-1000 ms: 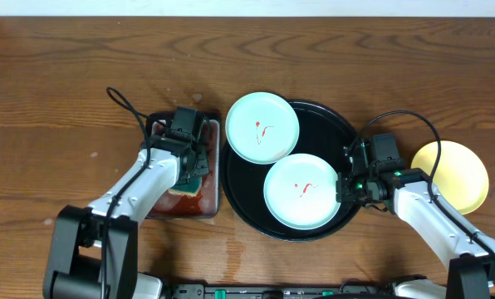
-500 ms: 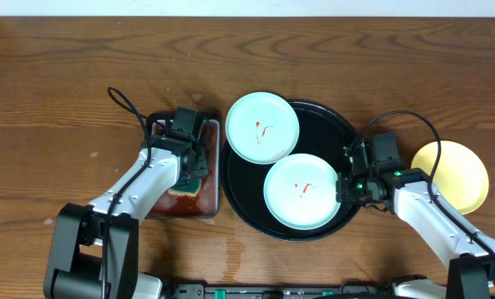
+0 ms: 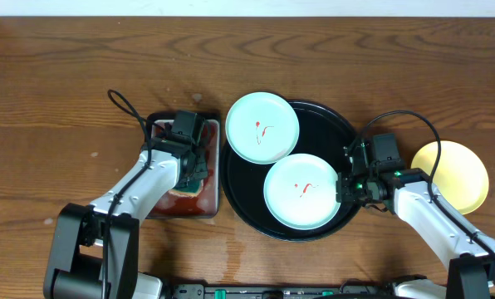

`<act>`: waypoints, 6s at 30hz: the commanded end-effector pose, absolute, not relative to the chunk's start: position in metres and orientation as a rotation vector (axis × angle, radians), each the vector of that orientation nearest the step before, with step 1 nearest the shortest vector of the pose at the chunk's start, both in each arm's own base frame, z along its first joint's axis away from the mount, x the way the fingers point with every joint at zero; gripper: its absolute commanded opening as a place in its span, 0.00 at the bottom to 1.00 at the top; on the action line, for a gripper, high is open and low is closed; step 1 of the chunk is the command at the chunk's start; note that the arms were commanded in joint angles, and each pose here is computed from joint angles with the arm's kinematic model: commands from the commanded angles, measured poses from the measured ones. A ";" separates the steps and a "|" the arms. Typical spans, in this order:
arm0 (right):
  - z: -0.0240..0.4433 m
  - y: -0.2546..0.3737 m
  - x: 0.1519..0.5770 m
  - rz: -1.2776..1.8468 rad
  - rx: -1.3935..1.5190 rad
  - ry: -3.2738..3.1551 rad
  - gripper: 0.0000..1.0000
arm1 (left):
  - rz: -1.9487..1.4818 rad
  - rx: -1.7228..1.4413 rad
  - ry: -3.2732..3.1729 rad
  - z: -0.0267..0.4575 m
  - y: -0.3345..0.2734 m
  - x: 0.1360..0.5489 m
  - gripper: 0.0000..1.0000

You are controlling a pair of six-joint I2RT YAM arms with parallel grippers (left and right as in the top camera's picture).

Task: Clean dirty plates on tray and stack at the side
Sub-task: 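Drag the mint plate left toward tray center with right gripper, then dip and rub the green sponge in the basin with left gripper, then carry the sponge from the basin onto the mint plate with left gripper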

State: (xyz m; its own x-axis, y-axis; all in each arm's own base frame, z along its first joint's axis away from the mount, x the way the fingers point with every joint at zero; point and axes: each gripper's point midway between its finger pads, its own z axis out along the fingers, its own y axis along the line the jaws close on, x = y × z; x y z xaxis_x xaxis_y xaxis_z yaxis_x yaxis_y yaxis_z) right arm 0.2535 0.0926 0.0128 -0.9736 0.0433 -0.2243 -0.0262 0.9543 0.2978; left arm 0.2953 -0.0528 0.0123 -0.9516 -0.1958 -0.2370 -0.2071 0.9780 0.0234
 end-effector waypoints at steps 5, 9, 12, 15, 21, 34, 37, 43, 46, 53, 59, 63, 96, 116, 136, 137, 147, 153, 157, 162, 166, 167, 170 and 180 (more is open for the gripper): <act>0.009 0.092 0.249 0.434 0.026 2.897 0.01 | 0.072 -0.310 2.925 0.005 -0.051 0.284 0.08; 0.008 0.092 0.249 0.431 0.020 2.898 0.01 | 0.039 -0.308 2.886 0.021 -0.054 0.290 0.07; 0.008 0.091 0.249 0.426 0.021 2.900 0.01 | -0.013 -0.304 2.811 0.041 -0.058 0.300 0.07; 0.008 0.091 0.248 0.421 0.022 2.903 0.01 | -0.141 -0.297 2.727 0.066 -0.067 0.310 0.07; 0.008 0.091 0.248 0.421 0.022 2.902 0.01 | -0.297 -0.357 2.618 0.100 -0.061 0.317 0.07; 0.008 0.091 0.248 0.421 0.022 2.903 0.01 | -0.844 -0.375 2.530 0.132 -0.070 0.317 0.08; 0.008 0.091 0.248 0.421 0.023 2.904 0.01 | -0.910 -0.365 2.498 0.138 -0.065 0.317 0.07; 0.008 0.091 0.248 0.421 0.023 2.905 0.01 | -1.069 -0.230 2.398 0.157 -0.062 0.315 0.07; 0.008 0.091 0.248 0.421 0.023 2.905 0.01 | -1.116 -0.198 2.358 0.164 -0.059 0.313 0.07; 0.008 0.091 0.248 0.420 0.023 2.905 0.01 | -1.097 -0.215 2.338 0.165 -0.050 0.317 0.07; 0.008 0.090 0.248 0.419 0.023 2.905 0.01 | -1.090 -0.197 2.319 0.168 -0.050 0.320 0.07; 0.008 0.090 0.248 0.416 0.023 2.905 0.01 | -1.092 -0.203 2.320 0.168 -0.050 0.320 0.07; 0.008 0.090 0.248 0.416 0.023 2.905 0.01 | -1.132 -0.146 2.267 0.179 -0.054 0.324 0.07; 0.008 0.090 0.248 0.416 0.023 2.905 0.01 | -1.132 -0.147 2.267 0.179 -0.054 0.324 0.07; 0.008 0.090 0.248 0.416 0.023 2.904 0.01 | -1.132 -0.147 2.267 0.179 -0.054 0.324 0.07; 0.008 0.090 0.248 0.416 0.023 2.904 0.01 | -1.132 -0.147 2.267 0.179 -0.054 0.324 0.07; 0.008 0.090 0.248 0.416 0.024 2.903 0.01 | -1.099 -0.169 2.310 0.168 -0.057 0.322 0.07; 0.008 0.090 0.249 0.417 0.023 2.901 0.01 | -0.744 -0.385 2.506 0.123 -0.040 0.320 0.07; 0.008 0.090 0.249 0.417 0.023 2.901 0.01 | -0.345 -0.568 2.591 0.095 -0.014 0.315 0.08; 0.008 0.090 0.249 0.417 0.023 2.901 0.01 | -0.163 -0.482 2.626 0.085 -0.022 0.314 0.08; 0.008 0.090 0.249 0.417 0.023 2.901 0.01 | -0.074 -0.431 2.637 0.081 -0.026 0.313 0.07; 0.008 0.090 0.249 0.417 0.023 2.901 0.01 | -0.061 -0.427 2.636 0.081 -0.026 0.313 0.08; 0.008 0.090 0.249 0.417 0.023 2.901 0.01 | -0.055 -0.412 2.636 0.082 -0.029 0.313 0.08; 0.008 0.090 0.249 0.417 0.024 2.901 0.01 | -0.097 -0.326 2.669 0.119 -0.048 0.316 0.07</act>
State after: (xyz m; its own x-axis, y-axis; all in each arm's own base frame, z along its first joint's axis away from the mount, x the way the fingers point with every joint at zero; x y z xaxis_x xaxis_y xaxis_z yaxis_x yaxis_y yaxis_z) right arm 0.2515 0.0908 0.0116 -0.9754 0.0434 -0.2160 -0.0213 0.9572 0.2886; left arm 0.2968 -0.0342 0.0890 -0.8937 -0.2668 -0.3609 -0.2522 0.9637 -0.0878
